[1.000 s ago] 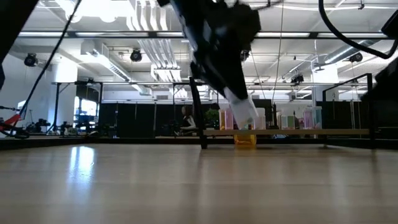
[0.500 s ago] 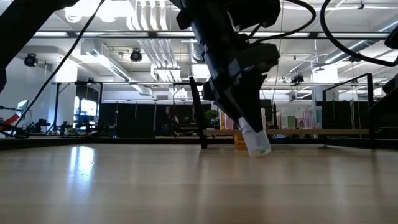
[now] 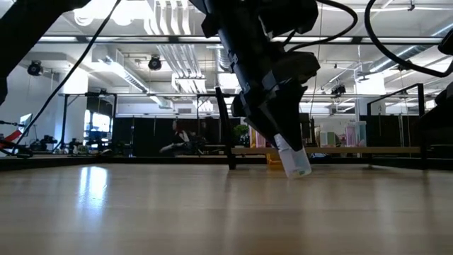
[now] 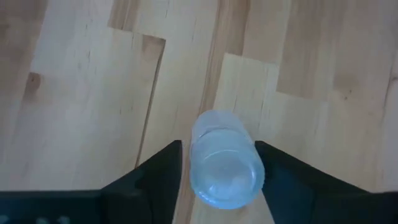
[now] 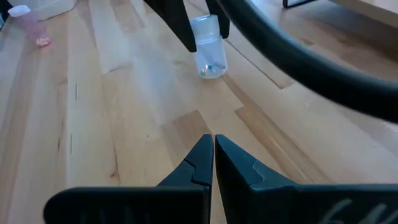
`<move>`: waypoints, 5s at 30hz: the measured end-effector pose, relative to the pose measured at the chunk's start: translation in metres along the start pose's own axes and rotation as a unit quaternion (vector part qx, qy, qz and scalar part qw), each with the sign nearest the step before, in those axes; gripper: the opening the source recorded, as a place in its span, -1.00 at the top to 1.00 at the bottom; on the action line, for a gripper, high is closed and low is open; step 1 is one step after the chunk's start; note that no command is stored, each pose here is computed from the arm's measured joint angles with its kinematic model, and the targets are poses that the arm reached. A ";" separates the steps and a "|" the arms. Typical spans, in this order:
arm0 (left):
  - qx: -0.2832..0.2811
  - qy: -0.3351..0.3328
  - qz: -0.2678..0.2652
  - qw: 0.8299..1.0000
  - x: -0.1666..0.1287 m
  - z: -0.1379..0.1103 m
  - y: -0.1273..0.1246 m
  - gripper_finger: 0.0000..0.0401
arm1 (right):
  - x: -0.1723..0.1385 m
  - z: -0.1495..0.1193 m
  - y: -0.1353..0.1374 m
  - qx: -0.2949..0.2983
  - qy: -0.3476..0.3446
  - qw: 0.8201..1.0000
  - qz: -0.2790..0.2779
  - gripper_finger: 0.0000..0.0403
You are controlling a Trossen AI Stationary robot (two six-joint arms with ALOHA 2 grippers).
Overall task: Pick and place medicine bottles onto shelf by color
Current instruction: Put the transparent pill bottle on the shelf, then put the pink pill bottle on the shelf
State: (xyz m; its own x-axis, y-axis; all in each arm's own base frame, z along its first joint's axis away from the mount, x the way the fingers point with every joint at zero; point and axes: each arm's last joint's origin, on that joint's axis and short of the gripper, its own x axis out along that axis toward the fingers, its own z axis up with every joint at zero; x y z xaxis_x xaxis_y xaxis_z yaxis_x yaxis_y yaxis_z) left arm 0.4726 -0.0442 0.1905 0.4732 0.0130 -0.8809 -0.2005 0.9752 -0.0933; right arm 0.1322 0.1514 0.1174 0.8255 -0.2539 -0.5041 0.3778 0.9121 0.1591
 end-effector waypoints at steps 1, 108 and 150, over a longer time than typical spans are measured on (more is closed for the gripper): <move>0.000 0.000 0.000 1.000 0.000 0.000 0.000 0.04 | 0.000 0.000 0.000 0.000 0.000 1.000 0.000 0.96; 0.131 -0.266 0.120 0.948 -0.154 -0.160 -0.110 -0.14 | 0.110 0.126 -0.127 0.009 -0.018 0.964 -0.266 -0.13; 0.104 0.008 -0.074 0.992 -0.114 -0.234 -0.148 0.26 | 0.008 0.127 -0.038 -0.011 -0.137 0.990 -0.041 -0.63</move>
State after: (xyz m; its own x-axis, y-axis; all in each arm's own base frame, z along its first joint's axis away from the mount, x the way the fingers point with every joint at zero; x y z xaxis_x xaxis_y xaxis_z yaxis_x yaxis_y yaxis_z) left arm 0.2475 -0.2417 0.1962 0.4697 -0.1348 -0.8725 0.0516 0.9908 -0.1254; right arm 0.1778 0.0742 0.2147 0.8767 -0.4015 -0.2649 0.4408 0.8911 0.1081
